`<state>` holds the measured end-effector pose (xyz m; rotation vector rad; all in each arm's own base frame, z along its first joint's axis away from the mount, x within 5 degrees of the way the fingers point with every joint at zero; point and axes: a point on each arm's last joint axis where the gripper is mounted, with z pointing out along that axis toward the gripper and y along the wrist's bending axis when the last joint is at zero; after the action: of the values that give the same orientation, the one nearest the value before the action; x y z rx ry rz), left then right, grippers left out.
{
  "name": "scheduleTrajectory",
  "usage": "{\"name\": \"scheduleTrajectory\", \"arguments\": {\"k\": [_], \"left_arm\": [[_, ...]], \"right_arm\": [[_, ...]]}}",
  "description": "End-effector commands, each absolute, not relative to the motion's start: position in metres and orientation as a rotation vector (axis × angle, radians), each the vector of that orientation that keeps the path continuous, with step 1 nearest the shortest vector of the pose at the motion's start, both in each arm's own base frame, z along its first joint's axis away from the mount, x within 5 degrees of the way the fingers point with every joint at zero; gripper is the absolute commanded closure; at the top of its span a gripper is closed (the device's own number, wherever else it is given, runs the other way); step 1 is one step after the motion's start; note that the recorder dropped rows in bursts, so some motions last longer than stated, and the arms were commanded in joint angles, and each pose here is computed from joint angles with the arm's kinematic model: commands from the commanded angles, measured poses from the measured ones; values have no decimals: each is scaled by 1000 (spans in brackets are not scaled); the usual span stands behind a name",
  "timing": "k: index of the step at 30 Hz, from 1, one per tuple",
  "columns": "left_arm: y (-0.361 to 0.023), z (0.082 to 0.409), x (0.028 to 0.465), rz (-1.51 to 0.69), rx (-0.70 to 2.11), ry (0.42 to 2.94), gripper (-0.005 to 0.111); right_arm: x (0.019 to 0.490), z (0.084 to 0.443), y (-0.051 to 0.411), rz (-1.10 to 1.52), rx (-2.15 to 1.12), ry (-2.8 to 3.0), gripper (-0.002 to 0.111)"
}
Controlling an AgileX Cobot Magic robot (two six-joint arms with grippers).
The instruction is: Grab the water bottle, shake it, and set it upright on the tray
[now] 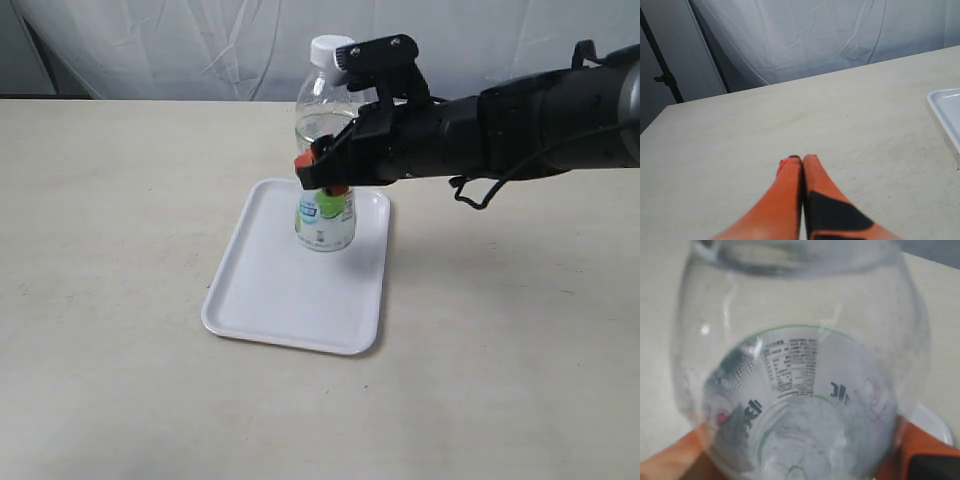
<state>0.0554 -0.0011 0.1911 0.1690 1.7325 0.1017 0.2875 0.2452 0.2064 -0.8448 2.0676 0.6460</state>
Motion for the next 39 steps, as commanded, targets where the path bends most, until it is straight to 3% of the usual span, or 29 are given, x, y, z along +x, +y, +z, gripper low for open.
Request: {"name": "scheduleTrajectory", "arguments": {"k": [1, 4, 14, 21, 27, 34, 39], "left_arm": [[-1, 191, 55, 97, 164, 1722, 106], [-1, 191, 55, 97, 164, 1722, 106], [-1, 191, 55, 97, 164, 1722, 106], [-1, 191, 55, 97, 164, 1722, 106], [-1, 191, 55, 97, 164, 1722, 106], [-1, 191, 55, 97, 164, 1722, 106], [-1, 191, 55, 97, 164, 1722, 106]], "right_arm": [[288, 215, 258, 849, -803, 2056, 109], [283, 216, 266, 974, -916, 1979, 109], [288, 215, 263, 842, -932, 1972, 109], [302, 227, 243, 701, -498, 2142, 109], [294, 246, 248, 998, -652, 2031, 109], [300, 248, 240, 1033, -611, 2034, 109], [295, 250, 243, 998, -813, 1914, 109]]}}
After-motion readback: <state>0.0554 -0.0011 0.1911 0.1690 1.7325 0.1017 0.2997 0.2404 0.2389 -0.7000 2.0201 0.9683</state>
